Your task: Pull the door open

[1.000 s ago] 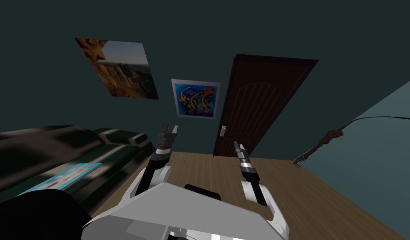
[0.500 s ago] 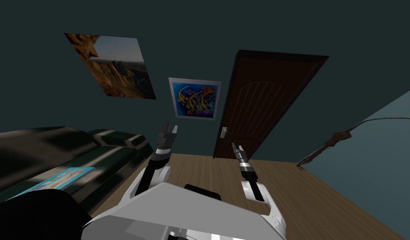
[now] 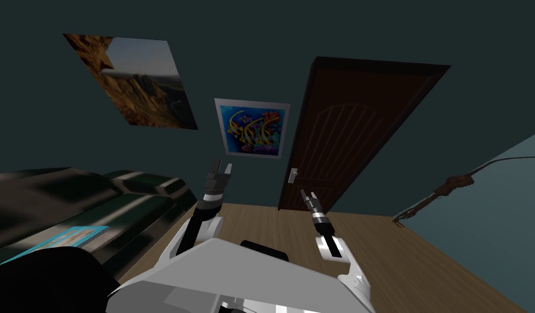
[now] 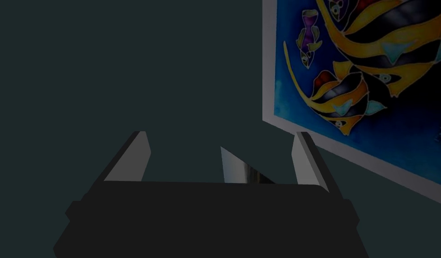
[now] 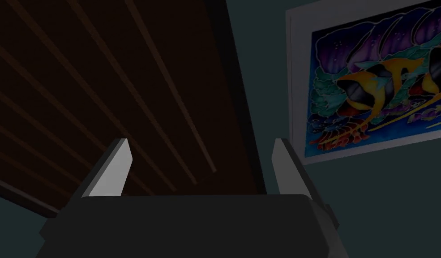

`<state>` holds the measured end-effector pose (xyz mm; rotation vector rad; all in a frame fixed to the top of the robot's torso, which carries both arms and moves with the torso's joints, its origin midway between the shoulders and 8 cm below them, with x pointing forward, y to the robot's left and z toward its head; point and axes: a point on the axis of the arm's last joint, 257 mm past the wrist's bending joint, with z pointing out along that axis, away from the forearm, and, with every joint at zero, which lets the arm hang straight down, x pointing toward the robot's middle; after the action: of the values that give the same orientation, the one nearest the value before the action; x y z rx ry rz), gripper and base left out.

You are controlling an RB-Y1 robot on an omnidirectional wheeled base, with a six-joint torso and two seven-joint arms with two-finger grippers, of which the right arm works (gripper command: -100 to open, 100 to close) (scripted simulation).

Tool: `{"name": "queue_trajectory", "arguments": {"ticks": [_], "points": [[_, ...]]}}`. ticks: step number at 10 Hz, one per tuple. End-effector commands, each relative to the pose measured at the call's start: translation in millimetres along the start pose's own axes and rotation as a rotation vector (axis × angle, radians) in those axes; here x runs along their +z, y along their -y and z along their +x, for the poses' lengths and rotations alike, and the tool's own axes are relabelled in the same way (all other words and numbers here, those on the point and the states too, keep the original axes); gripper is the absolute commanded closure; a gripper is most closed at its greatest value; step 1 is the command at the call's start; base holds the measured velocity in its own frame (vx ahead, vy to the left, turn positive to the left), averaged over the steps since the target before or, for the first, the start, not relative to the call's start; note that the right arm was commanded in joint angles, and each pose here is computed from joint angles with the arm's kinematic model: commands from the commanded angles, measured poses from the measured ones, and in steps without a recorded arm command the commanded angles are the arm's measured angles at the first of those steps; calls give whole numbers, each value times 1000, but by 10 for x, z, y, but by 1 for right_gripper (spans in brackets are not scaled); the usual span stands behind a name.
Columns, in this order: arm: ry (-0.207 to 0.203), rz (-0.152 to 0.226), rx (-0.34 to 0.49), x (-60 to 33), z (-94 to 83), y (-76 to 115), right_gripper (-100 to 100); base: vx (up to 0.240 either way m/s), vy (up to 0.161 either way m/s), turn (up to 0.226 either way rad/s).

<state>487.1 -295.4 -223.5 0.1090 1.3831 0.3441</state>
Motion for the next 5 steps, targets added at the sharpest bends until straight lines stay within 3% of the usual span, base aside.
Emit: {"name": "queue_trajectory", "arguments": {"ticks": [1,5], "points": [[-42,9,-65,4,137,101,-100,147,-9,7],[-116,20,-175,4,391,286,-100,158,4,6]]}}
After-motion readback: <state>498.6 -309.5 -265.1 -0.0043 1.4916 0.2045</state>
